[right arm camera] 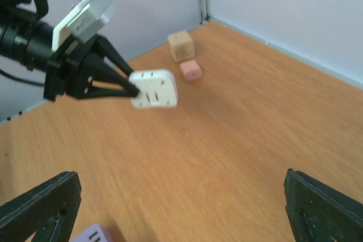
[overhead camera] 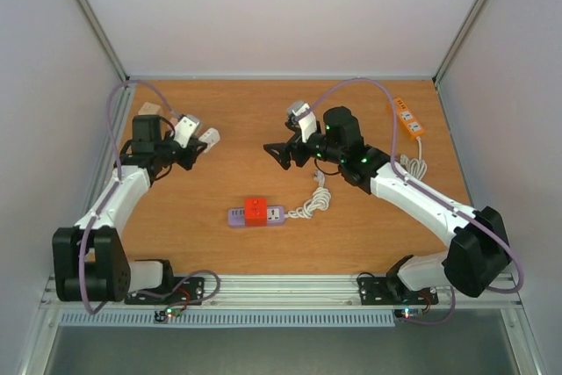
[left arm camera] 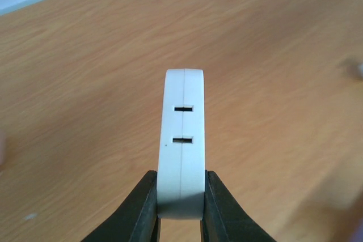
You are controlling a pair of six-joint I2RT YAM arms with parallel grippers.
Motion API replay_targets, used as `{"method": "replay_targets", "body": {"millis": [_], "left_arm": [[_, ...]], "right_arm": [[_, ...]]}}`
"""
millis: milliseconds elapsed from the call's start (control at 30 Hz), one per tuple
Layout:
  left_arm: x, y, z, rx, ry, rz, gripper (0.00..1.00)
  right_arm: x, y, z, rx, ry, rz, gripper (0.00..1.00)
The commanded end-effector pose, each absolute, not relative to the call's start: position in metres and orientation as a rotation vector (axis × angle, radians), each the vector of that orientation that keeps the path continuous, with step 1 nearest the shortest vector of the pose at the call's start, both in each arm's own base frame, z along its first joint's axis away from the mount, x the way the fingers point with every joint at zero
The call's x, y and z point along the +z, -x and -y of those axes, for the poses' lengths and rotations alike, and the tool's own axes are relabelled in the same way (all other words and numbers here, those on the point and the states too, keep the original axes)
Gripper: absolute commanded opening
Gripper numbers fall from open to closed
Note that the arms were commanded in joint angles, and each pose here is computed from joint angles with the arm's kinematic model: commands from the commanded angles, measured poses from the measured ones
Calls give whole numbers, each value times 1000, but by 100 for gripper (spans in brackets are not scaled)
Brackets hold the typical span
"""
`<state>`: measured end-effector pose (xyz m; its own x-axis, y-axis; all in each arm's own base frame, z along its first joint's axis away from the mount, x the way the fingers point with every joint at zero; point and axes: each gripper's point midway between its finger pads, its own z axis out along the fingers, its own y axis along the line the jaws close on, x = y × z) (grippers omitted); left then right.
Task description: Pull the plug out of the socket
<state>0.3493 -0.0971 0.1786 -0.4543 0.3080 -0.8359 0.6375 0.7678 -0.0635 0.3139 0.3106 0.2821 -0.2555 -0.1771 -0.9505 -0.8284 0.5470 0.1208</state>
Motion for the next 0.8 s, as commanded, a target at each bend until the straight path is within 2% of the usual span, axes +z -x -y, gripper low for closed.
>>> {"method": "replay_targets", "body": {"millis": [0, 333, 767], "left_arm": [[168, -392, 46, -181, -616, -2098, 1], [117, -439, -2, 150, -583, -2178, 1], [83, -503, -17, 289, -512, -2232, 1]], "right_arm": [[254, -317, -311, 746, 899, -1840, 99], [227, -316, -306, 715, 904, -1915, 99], [208, -319, -310, 727, 914, -1978, 99]]}}
